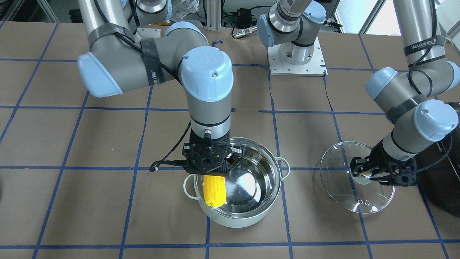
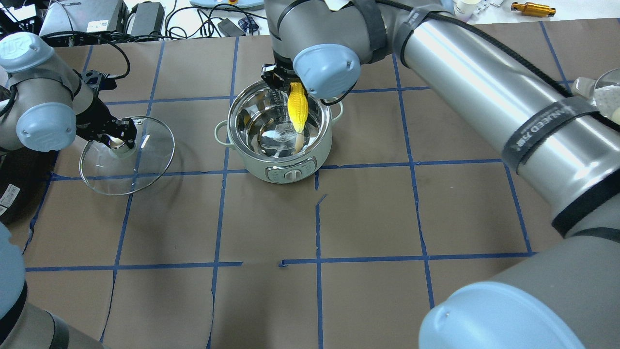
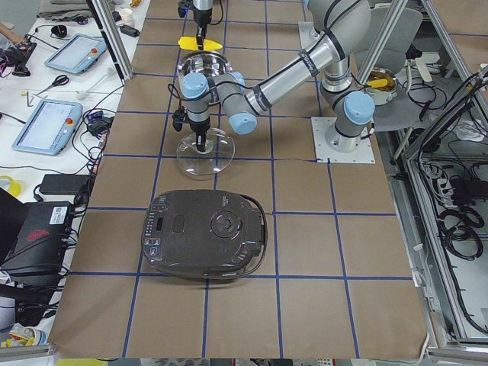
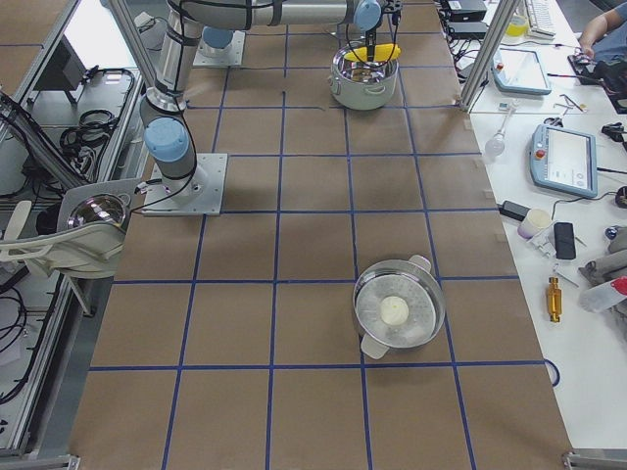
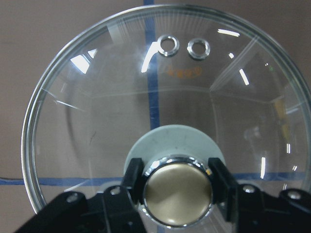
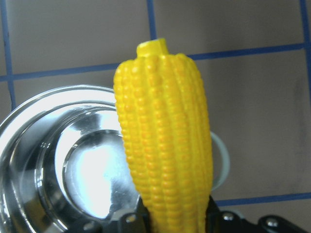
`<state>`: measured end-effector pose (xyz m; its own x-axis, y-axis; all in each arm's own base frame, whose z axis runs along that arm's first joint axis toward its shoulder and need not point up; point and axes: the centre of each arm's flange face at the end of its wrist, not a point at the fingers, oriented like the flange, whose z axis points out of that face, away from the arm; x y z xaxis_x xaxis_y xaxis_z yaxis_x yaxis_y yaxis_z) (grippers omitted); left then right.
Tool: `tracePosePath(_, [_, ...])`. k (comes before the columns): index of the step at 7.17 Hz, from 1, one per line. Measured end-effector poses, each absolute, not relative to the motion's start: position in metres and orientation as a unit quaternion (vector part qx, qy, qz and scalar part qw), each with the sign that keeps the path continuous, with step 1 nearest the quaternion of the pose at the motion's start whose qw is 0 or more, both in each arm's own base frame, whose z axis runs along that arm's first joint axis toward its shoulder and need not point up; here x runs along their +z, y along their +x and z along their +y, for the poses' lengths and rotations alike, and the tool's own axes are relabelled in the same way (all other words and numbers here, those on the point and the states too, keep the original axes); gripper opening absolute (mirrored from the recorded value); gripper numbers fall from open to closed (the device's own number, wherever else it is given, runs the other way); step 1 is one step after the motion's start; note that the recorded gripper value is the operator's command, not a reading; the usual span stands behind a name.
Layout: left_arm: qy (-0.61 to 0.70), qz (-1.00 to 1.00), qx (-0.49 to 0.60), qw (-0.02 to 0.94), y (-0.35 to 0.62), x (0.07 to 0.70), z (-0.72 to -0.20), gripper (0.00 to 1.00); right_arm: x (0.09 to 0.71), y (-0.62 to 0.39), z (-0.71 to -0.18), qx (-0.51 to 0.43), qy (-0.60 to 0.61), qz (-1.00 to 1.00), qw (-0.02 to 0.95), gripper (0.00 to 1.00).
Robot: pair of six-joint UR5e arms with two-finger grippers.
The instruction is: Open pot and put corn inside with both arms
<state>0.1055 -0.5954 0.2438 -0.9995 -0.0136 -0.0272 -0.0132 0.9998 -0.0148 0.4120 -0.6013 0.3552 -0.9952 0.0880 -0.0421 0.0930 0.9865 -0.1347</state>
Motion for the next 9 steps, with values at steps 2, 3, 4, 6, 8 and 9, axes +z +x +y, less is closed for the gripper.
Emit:
tracePosePath(2, [-0.012,1.0,0.0,0.01,0.11,0.234,-0.591,0.08,0.331,0.431,-0.597,-0.056,0.037,0.998,0.015,0.0])
tracePosePath(3, [-0.013,1.0,0.002,0.009,0.11,0.23,-0.59,0.08,0.318,0.435,-0.598,-0.052,0.035,0.998,0.013,0.07])
tracePosePath(4, [-0.013,1.0,0.005,0.008,0.111,0.227,-0.589,0.16,0.304,0.437,-0.602,-0.05,0.034,0.998,0.013,0.33])
tracePosePath(6, [-0.013,1.0,0.009,0.008,0.111,0.224,-0.588,0.68,0.291,0.439,-0.602,-0.047,0.034,0.998,0.014,1.0])
tracePosePath(8, [-0.014,1.0,0.012,0.006,0.111,0.222,-0.587,0.93,0.292,0.438,-0.601,-0.047,0.036,0.998,0.015,1.0])
tracePosePath(9, [-0.015,1.0,0.013,0.006,0.111,0.222,-0.587,0.93,0.3,0.437,-0.599,-0.053,0.035,0.998,0.016,1.0])
